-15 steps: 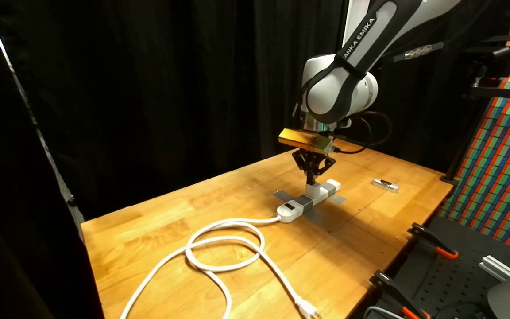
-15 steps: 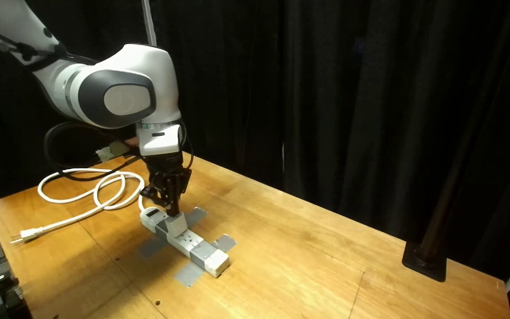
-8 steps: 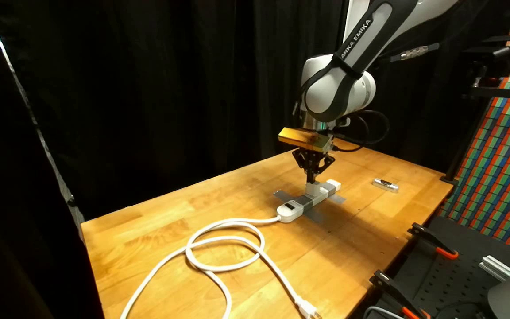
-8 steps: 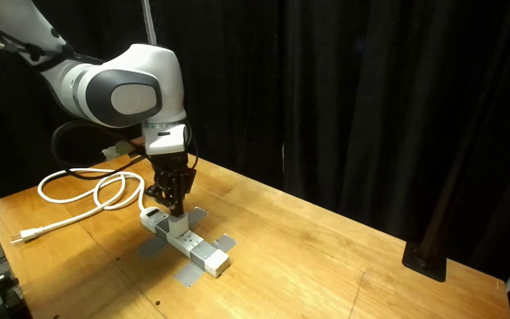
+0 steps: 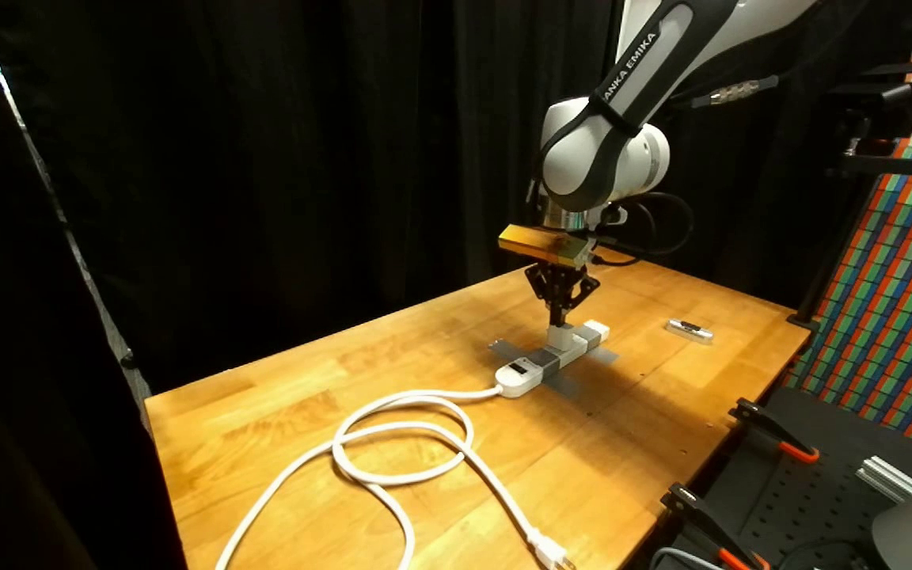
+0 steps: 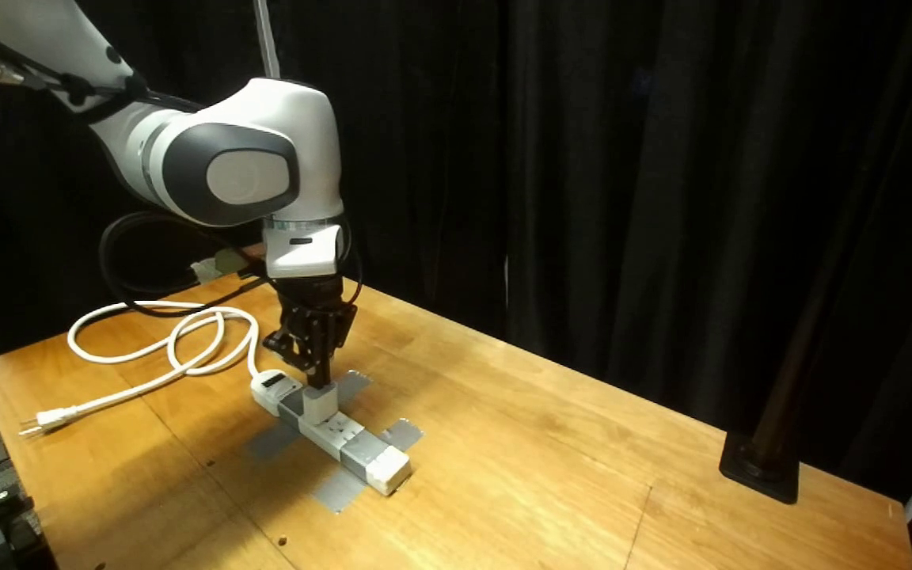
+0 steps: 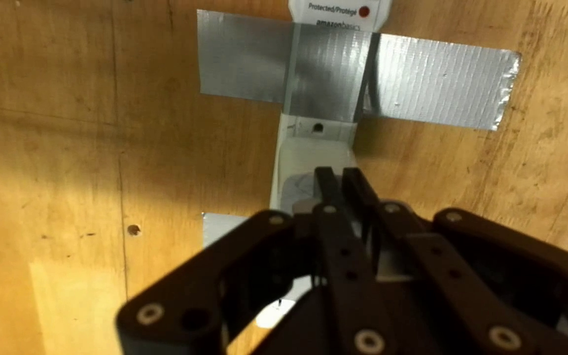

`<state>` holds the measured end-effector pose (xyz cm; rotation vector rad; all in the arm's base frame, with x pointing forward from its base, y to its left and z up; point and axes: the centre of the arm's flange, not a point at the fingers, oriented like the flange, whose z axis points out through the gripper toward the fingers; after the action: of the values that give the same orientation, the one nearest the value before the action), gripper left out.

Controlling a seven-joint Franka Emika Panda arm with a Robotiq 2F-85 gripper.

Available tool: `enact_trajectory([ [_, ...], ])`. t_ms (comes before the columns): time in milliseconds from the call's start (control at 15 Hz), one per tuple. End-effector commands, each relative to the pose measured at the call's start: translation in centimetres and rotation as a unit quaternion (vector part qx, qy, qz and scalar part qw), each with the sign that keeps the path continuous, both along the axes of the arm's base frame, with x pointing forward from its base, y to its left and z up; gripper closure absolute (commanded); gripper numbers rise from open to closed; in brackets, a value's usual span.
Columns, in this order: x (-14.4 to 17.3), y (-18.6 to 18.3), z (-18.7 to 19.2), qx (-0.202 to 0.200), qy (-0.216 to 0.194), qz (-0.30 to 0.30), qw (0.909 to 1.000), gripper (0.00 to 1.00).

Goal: Plug the charger into the adapter

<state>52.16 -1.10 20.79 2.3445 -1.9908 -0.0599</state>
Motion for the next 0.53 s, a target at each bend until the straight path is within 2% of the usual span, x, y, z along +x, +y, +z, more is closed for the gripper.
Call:
enact_trajectory([
  [0, -0.6, -2.6, -3.7, 0.016, 0.025, -0.017, 0.9994, 0.89],
  [467, -3.1, -2.0, -6.0, 0.013, 0.034, -0.003, 0.9993, 0.89],
])
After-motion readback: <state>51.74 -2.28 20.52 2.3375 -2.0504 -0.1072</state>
